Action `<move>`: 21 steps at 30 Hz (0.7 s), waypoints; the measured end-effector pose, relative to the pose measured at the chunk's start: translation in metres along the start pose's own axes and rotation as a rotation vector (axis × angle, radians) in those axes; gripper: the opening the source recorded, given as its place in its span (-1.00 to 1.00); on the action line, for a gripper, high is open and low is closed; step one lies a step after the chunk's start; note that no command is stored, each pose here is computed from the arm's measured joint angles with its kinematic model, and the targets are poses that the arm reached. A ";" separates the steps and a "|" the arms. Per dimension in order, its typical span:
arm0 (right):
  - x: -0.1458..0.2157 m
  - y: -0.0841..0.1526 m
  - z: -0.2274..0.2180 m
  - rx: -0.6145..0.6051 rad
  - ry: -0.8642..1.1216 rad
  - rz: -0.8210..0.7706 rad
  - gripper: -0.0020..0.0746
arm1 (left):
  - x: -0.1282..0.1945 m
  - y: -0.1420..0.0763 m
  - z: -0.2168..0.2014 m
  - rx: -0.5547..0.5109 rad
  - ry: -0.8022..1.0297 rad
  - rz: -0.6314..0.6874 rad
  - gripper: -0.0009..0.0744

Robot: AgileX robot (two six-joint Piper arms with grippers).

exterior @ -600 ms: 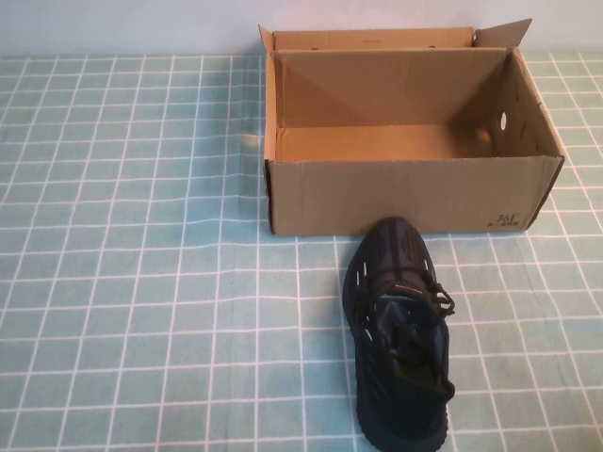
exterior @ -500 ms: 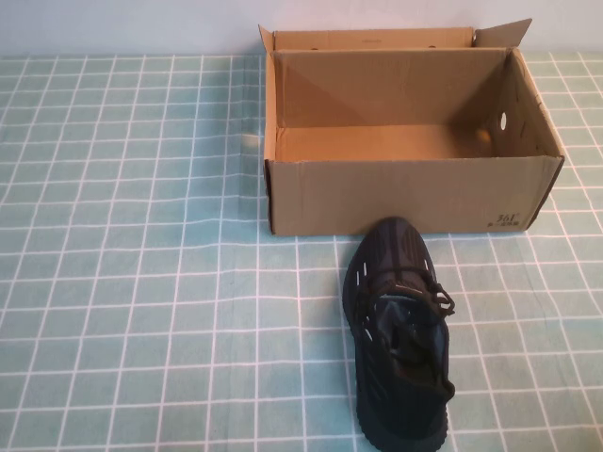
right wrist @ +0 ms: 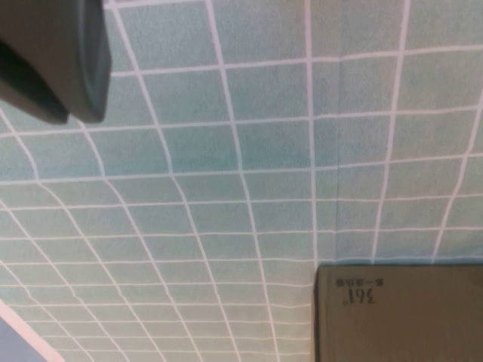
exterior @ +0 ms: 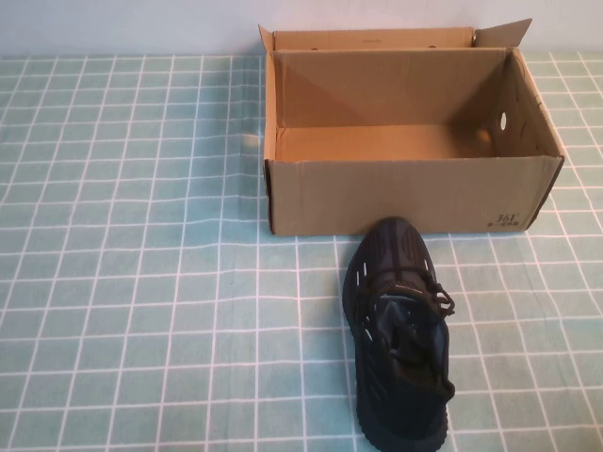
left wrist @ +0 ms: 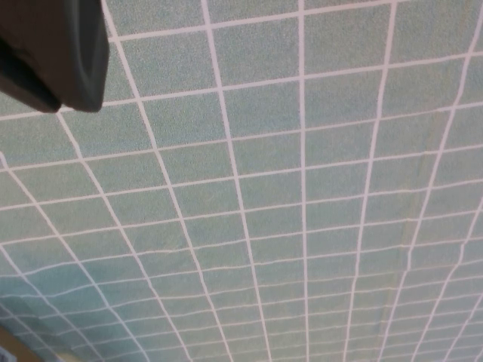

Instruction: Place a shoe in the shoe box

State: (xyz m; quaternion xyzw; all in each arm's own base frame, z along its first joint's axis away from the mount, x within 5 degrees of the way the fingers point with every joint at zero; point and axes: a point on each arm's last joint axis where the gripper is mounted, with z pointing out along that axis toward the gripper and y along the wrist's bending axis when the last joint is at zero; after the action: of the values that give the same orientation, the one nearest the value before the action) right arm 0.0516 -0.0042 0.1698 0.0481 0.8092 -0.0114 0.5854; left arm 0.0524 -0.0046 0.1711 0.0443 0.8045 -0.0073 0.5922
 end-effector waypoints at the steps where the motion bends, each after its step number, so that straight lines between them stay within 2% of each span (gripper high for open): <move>1: 0.000 0.000 0.000 0.000 0.000 0.000 -0.97 | 0.000 0.000 0.000 0.000 0.000 0.000 -0.99; 14: -0.002 0.001 0.000 -0.009 -0.025 0.019 -0.97 | 0.000 0.000 0.000 0.000 0.000 0.000 -0.99; 18: -0.003 0.003 0.000 -0.032 -0.028 0.077 -0.97 | 0.000 0.000 0.000 0.000 0.000 0.000 -0.99; 21: -0.005 0.006 0.000 -0.075 -0.044 0.212 -0.97 | 0.000 0.000 0.000 0.000 0.000 0.000 -0.99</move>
State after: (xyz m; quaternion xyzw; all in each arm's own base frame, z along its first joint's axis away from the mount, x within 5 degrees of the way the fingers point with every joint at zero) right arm 0.0533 0.0018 0.1745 0.1112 0.7865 0.0796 0.6023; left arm 0.0524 -0.0046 0.1711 0.0443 0.8045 -0.0073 0.5922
